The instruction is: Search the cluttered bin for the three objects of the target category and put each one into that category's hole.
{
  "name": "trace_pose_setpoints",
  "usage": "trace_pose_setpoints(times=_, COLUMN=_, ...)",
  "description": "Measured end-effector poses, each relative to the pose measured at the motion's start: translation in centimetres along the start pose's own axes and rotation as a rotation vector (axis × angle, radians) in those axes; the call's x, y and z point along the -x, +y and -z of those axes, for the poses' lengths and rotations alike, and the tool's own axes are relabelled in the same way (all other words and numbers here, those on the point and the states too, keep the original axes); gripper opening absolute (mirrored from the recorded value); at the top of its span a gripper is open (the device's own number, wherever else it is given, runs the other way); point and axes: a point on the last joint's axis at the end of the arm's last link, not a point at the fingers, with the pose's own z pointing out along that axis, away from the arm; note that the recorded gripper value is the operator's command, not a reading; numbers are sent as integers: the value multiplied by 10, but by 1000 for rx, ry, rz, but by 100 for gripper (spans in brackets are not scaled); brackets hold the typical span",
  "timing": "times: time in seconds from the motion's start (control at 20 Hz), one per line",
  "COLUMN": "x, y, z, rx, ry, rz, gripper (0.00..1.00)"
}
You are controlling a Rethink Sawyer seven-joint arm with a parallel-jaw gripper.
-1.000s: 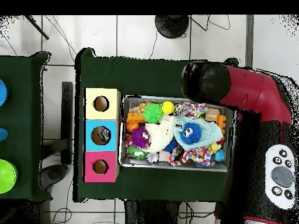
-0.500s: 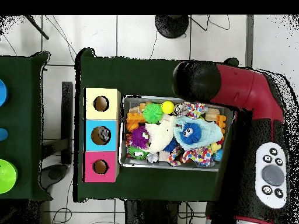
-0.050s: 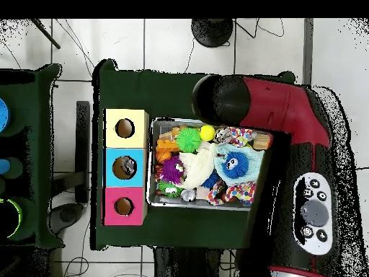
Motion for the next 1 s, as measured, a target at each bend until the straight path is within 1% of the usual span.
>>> trace_pose_setpoints(times=0.2, x=0, y=0, z=0, rx=4, ry=2, rz=-6, gripper=100)
trace_pose_setpoints(times=0.45, x=-6, y=1, z=-2, rx=16, ry=17, rz=-19, gripper=100)
trace_pose_setpoints(times=0.5, x=-11, y=2, z=-4, rx=23, ry=29, rz=-25, gripper=100)
trace_pose_setpoints(times=0.65, x=-19, y=4, z=-8, rx=31, ry=44, rz=-30, gripper=100)
trace_pose_setpoints(times=0.75, x=-28, y=5, z=-12, rx=37, ry=60, rz=-37, gripper=100)
trace_pose_setpoints(times=1.0, x=-38, y=1, z=-17, rx=32, ry=79, rz=-46, gripper=100)
